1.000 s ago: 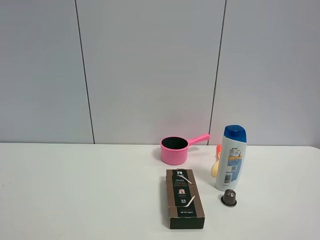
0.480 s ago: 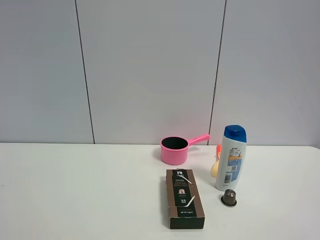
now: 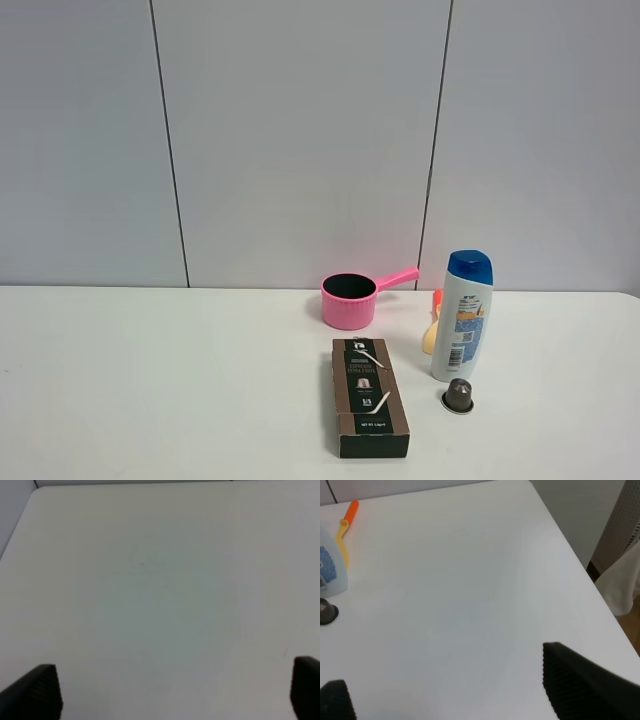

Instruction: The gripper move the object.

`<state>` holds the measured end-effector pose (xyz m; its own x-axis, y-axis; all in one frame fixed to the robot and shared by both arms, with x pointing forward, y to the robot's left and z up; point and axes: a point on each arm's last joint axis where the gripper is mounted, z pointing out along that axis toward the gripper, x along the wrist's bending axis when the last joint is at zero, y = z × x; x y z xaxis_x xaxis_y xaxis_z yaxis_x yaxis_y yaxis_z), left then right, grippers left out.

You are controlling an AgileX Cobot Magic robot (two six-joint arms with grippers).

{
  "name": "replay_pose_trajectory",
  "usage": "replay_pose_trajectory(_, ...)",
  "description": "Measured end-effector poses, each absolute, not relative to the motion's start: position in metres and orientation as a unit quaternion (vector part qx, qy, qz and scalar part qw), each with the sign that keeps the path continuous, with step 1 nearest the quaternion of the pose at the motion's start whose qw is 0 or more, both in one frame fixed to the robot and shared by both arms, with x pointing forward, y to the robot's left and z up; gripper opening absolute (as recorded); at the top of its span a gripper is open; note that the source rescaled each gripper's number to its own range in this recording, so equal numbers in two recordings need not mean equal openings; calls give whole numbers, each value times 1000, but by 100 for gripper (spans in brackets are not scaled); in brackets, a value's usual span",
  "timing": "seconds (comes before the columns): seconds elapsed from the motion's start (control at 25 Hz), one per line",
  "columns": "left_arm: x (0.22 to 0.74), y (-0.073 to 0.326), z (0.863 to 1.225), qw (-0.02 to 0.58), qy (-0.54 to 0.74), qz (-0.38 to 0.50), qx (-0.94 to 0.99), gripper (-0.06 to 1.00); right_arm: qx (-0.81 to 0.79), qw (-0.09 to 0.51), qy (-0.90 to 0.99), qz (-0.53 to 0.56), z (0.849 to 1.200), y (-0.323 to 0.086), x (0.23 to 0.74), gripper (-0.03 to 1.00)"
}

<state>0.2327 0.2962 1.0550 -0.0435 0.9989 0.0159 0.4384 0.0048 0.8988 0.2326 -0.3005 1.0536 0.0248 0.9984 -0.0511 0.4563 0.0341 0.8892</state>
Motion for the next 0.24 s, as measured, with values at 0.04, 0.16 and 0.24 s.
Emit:
replay_pose_trajectory(0.04,233,296,1055,362,610,387,589,85,601,389,605,349,1054,-301,233,100)
replay_pose_trajectory(0.16,233,296,1055,362,610,387,589,85,601,389,605,349,1054,-301,233,100)
replay_pose_trajectory(0.24,233,296,1055,362,610,387,589,85,601,389,605,349,1054,-301,233,100)
